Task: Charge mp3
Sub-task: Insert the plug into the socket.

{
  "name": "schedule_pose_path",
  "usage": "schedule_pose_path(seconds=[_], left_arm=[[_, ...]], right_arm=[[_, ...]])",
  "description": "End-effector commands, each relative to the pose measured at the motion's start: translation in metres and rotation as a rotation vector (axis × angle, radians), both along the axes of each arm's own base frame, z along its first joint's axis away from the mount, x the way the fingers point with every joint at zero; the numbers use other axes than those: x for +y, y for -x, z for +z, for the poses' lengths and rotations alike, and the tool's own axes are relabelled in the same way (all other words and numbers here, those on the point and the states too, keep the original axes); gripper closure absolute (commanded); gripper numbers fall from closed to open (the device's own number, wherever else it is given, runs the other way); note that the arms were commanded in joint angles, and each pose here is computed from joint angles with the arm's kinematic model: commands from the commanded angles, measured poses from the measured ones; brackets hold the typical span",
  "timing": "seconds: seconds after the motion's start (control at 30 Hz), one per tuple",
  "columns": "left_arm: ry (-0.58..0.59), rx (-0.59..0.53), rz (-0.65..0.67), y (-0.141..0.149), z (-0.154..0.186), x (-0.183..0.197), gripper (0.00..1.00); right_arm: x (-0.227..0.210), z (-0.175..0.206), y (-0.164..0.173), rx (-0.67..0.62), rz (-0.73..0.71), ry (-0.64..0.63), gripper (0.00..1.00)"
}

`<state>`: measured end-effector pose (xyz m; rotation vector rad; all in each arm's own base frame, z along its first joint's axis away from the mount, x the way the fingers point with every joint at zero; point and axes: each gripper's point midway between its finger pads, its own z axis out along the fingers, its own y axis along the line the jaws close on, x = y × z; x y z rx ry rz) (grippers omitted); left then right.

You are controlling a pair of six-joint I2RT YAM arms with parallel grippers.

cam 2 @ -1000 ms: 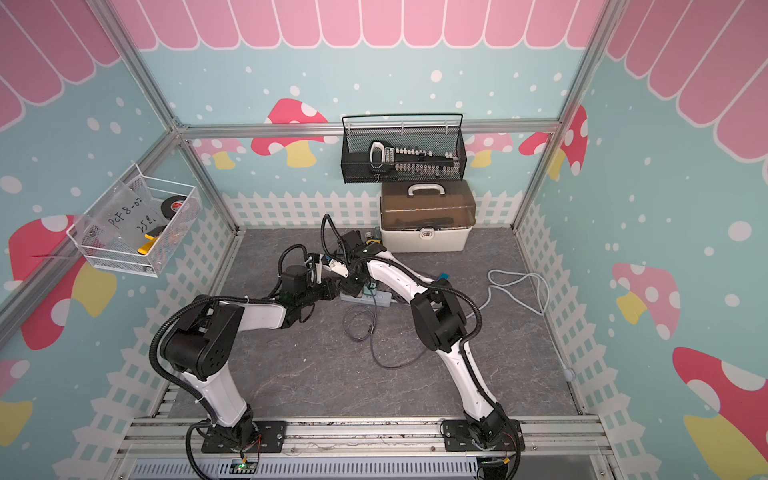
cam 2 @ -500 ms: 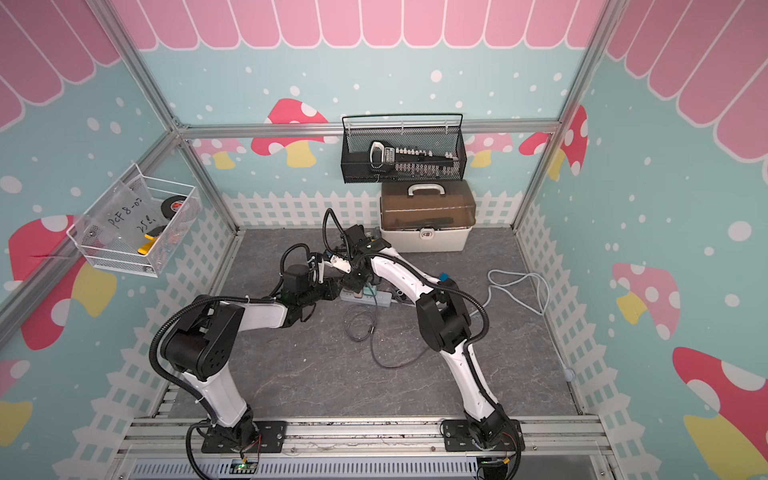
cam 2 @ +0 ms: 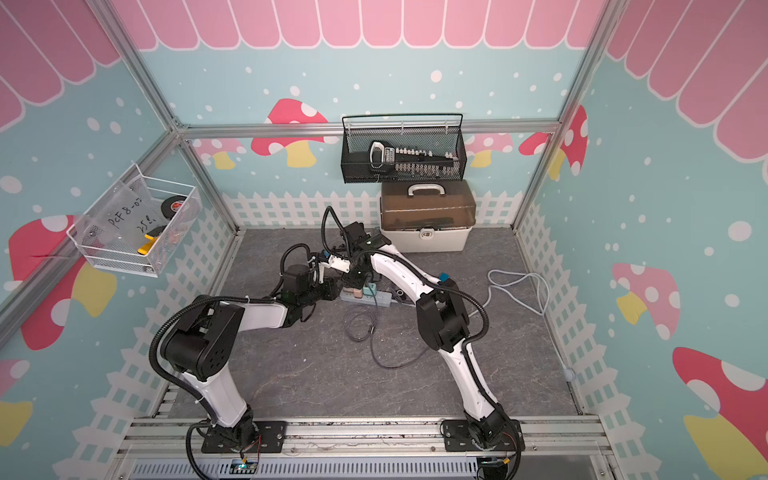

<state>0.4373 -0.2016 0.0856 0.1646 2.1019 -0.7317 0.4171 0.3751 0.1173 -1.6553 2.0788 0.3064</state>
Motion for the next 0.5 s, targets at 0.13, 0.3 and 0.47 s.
schedule_pose_path(seconds=[0.13,0.3,0.47], left_arm=[[-0.085,0.152,-0.062,0.034,-0.043,-0.003,0.60],[-0.087,0.155,-0.068,0.035,-0.045,-0.004,0.60],[-0.086,0.162,-0.071,0.036,-0.047,-0.005,0.60]], right_arm=[[0.002,-0.011,-0.001,0.031,0.030,0.021,0.71],[-0.005,-0.021,0.003,0.061,0.045,0.075,0.79],[-0.015,-0.030,0.006,0.082,0.046,0.142,0.80]])
